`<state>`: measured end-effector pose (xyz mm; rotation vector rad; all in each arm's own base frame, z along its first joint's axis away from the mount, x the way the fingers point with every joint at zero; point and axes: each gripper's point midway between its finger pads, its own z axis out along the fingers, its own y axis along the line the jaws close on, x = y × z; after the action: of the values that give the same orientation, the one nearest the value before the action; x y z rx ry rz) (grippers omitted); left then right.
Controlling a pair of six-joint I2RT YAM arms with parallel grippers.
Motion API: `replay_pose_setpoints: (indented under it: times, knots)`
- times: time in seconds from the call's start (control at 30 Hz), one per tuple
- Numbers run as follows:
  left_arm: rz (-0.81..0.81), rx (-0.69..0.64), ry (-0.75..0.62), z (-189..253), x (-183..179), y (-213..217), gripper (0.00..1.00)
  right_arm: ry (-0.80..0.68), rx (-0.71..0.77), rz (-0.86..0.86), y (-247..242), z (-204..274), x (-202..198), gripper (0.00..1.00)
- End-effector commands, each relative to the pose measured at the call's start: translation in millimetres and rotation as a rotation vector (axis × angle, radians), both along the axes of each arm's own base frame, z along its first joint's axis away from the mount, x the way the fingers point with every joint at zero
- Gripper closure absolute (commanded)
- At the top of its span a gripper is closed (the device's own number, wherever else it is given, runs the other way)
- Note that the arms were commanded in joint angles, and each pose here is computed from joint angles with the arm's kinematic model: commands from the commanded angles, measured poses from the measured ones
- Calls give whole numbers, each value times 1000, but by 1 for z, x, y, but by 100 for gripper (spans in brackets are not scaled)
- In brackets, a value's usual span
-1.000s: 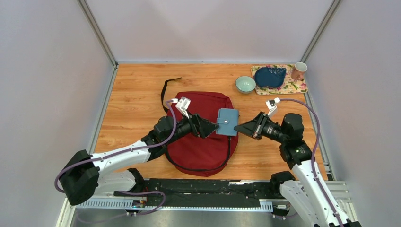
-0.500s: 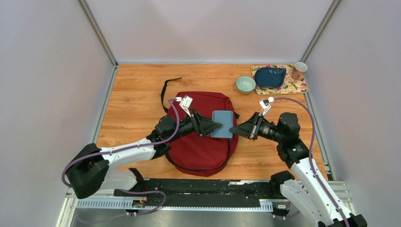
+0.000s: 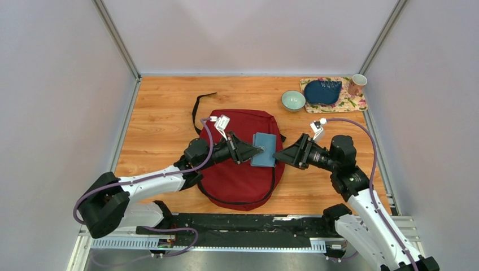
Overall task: Pack the student bag
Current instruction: Place the book in the student bag.
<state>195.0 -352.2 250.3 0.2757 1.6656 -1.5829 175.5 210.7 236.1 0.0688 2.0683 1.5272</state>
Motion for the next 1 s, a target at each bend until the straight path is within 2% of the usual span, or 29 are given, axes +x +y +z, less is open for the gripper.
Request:
replay_pose_setpoints:
  times: [0.0,0.1,0.33,0.6,0.8,0.97]
  knots:
    - [-2,-43,-56,18,-6,15,96,-69,-25,-54,-6,9,5,33]
    - [-55,-44,-68,21,-13,20,99,-87,-14,-41,-4,11,5,33]
    - [-288,-51,-100,30,-41,17,99,-174,75,89,9,32,-5,33]
    - [-362,-82,-107,39,-46,11,100,-158,69,179,16,29,-10,36]
    - [-362,-84,-98,38,-44,9,100,-177,78,238,24,33,-21,47]
    - [-366,-90,-90,38,-43,8,100,-175,88,272,30,32,-27,65]
